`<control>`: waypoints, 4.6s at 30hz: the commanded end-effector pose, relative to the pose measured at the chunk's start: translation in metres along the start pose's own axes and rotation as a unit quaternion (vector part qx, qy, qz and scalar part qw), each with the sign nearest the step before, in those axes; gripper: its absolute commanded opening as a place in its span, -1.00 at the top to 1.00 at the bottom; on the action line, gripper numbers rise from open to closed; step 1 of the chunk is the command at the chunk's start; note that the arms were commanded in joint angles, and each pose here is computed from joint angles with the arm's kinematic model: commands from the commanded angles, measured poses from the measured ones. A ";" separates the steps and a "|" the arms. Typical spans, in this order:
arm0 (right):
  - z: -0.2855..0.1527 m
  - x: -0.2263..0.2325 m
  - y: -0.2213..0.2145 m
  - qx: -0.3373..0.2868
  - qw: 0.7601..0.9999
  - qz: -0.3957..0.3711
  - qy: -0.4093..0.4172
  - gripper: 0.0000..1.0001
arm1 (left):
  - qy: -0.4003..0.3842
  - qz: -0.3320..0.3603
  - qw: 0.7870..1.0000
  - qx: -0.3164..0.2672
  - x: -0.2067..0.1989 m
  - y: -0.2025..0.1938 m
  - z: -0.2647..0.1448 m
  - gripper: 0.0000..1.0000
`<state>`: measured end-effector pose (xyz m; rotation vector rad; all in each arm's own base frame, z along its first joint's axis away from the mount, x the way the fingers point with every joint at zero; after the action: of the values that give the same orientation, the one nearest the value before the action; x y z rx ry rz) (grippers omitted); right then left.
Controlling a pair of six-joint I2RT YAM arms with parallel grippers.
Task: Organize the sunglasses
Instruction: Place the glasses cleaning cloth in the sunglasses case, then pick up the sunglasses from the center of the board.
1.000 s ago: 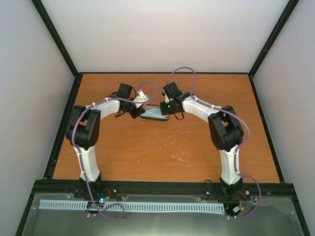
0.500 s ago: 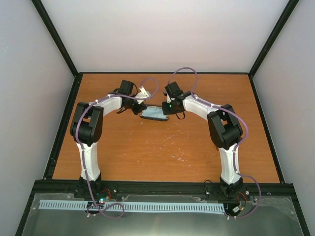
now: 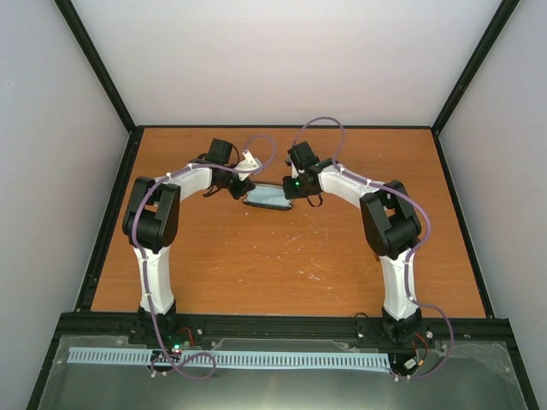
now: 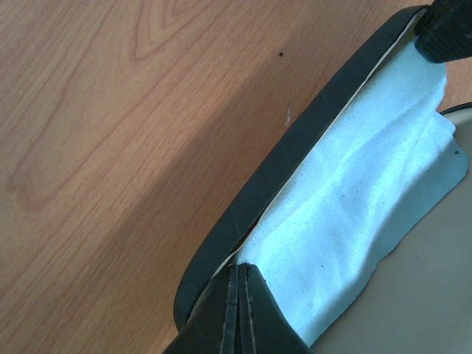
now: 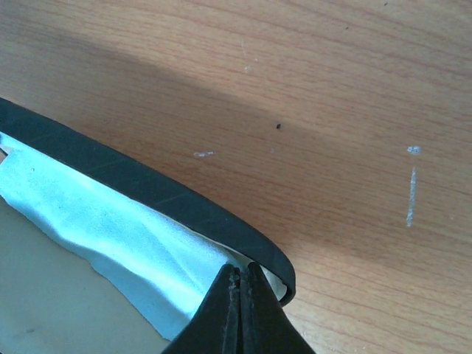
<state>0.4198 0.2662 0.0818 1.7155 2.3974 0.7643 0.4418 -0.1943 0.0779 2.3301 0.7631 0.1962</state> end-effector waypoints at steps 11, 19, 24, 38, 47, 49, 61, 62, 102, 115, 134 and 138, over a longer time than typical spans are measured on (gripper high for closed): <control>-0.003 -0.005 0.017 -0.022 1.000 -0.004 -0.007 0.95 | 0.023 -0.001 1.000 -0.017 0.016 0.013 -0.008 0.99; 0.002 -0.004 0.021 -0.018 1.000 -0.006 -0.002 0.94 | 0.029 0.001 0.999 -0.015 0.021 0.013 -0.007 0.99; 0.005 -0.004 0.021 -0.014 1.000 -0.007 0.000 0.88 | 0.034 0.000 0.999 -0.017 0.023 0.015 -0.008 0.96; -0.004 -0.005 0.028 -0.027 1.000 -0.006 -0.012 0.66 | 0.041 -0.008 0.999 -0.018 0.023 0.015 -0.013 0.67; -0.022 -0.008 0.039 -0.055 0.998 0.001 -0.031 0.60 | 0.057 -0.010 0.998 -0.027 0.023 0.021 -0.023 0.60; -0.033 -0.010 0.043 -0.071 0.997 0.004 -0.043 0.60 | 0.066 -0.008 0.997 -0.036 0.024 0.025 -0.028 0.60; -0.145 -0.059 0.045 -0.178 0.965 0.115 -0.154 0.10 | 0.101 -0.003 0.989 -0.111 0.021 0.058 -0.069 0.52; -0.155 -0.072 0.038 -0.176 0.959 0.145 -0.171 0.11 | 0.102 -0.005 0.988 -0.114 0.020 0.060 -0.072 0.52; -0.202 -0.206 -0.233 0.048 0.644 0.717 -0.262 0.14 | 0.163 -0.075 0.974 -0.134 0.084 0.016 -0.116 0.51; -0.174 -0.213 -0.232 0.080 0.634 0.726 -0.252 0.14 | 0.172 -0.086 0.972 -0.132 0.101 0.005 -0.116 0.50; -0.156 -0.225 -0.241 0.110 0.631 0.715 -0.281 0.19 | 0.177 -0.092 0.972 -0.123 0.113 -0.004 -0.110 0.49; -0.154 -0.229 -0.241 0.109 0.630 0.713 -0.290 0.26 | 0.179 -0.094 0.972 -0.120 0.114 -0.006 -0.110 0.49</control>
<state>0.2340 -0.0433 0.0589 3.1243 0.3513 -0.1752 0.4851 -0.0704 0.1409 2.0246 1.0781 0.5565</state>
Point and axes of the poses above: each gripper's point midway between its finger pads, its own z axis out along the fingers, its own x axis along the line the jaws close on, y = z × x, the point moved 3 cm from there along -z, back along the fingers, and after that the axes turned 4 degrees about -z, right-handed, at the moved point
